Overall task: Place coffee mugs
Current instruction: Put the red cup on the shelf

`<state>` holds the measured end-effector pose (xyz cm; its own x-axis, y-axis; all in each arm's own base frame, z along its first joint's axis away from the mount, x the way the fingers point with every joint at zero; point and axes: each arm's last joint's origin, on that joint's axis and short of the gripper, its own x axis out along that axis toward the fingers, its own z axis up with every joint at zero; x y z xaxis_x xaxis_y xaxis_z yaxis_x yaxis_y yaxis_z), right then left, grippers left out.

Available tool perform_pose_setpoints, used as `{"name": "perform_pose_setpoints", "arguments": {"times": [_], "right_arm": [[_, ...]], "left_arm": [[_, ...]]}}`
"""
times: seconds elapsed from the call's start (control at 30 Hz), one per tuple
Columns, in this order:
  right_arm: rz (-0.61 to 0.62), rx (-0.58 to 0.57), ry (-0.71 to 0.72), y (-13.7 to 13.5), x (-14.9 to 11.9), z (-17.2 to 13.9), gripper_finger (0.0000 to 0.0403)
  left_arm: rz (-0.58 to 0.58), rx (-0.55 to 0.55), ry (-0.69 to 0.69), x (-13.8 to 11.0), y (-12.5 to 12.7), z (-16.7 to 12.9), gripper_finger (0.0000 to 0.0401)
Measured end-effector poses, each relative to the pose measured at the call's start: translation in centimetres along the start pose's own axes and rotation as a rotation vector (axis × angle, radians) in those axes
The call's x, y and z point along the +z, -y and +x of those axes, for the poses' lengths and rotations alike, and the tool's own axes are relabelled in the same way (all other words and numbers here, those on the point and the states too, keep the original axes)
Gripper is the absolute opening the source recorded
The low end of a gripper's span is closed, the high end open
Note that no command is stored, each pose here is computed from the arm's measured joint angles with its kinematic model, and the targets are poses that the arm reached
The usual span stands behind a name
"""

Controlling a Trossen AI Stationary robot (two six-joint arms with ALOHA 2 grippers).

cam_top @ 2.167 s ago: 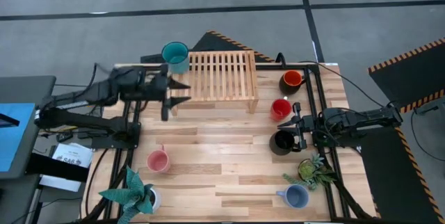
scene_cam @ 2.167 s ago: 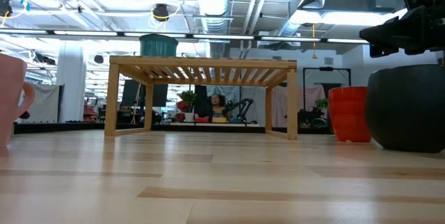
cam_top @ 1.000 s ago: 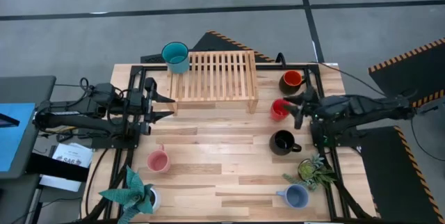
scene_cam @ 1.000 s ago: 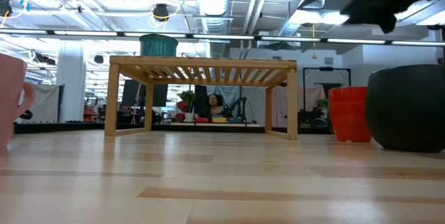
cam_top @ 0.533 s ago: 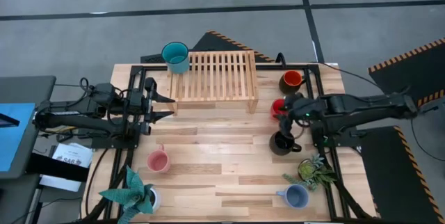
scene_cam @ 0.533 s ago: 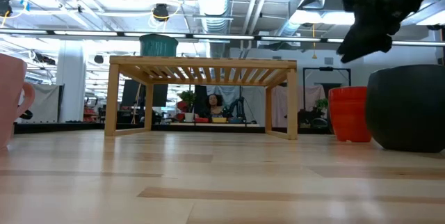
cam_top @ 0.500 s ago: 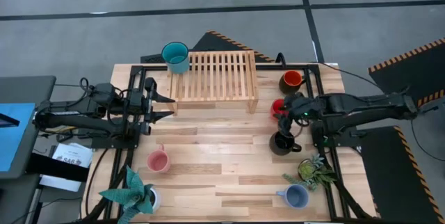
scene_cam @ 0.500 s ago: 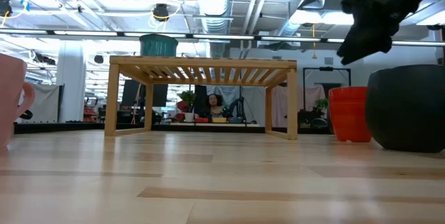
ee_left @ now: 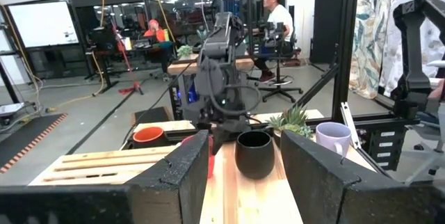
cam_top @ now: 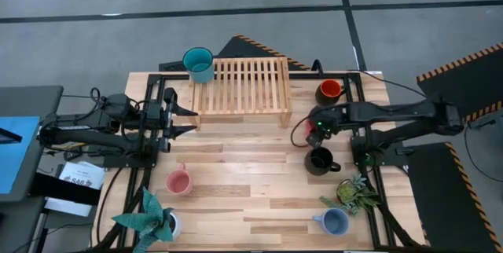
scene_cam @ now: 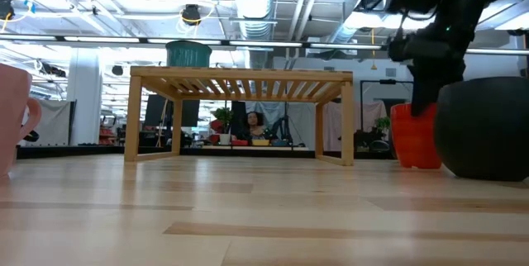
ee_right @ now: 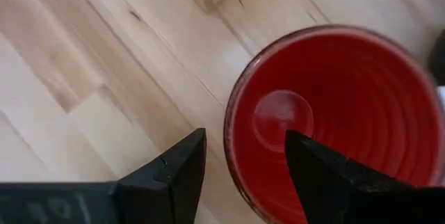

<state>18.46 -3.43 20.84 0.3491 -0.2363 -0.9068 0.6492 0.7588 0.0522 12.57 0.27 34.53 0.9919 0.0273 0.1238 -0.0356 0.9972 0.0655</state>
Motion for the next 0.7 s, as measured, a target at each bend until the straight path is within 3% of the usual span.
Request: {"name": "perform_pose_setpoints", "arguments": {"times": [0.23, 0.37, 0.47, 0.5, 0.7], "right_arm": [[0.000, -0.050, -0.071, 0.0, 0.2, 1.7, 0.0210], [-0.004, -0.042, -0.093, -0.1, 0.3, 1.6, 0.0147], [-0.015, -0.031, -0.104, -0.6, 0.6, 0.5, 0.0052], [-0.035, -0.028, -0.111, -0.8, 0.7, -0.1, 0.0037], [-0.110, -0.036, -0.126, -2.4, 2.4, -5.3, 0.0038]], "left_arm": [[0.000, 0.000, 0.000, 0.0, 0.0, 0.0, 0.0165], [0.000, 0.000, 0.000, 0.0, 0.0, 0.0, 0.0165], [0.000, 0.001, 0.001, 0.0, 0.0, 0.0, 0.0165], [0.000, 0.003, 0.003, 0.0, 0.0, 0.0, 0.0165], [0.000, 0.005, 0.005, 0.1, 0.0, 0.0, 0.0165]]}}
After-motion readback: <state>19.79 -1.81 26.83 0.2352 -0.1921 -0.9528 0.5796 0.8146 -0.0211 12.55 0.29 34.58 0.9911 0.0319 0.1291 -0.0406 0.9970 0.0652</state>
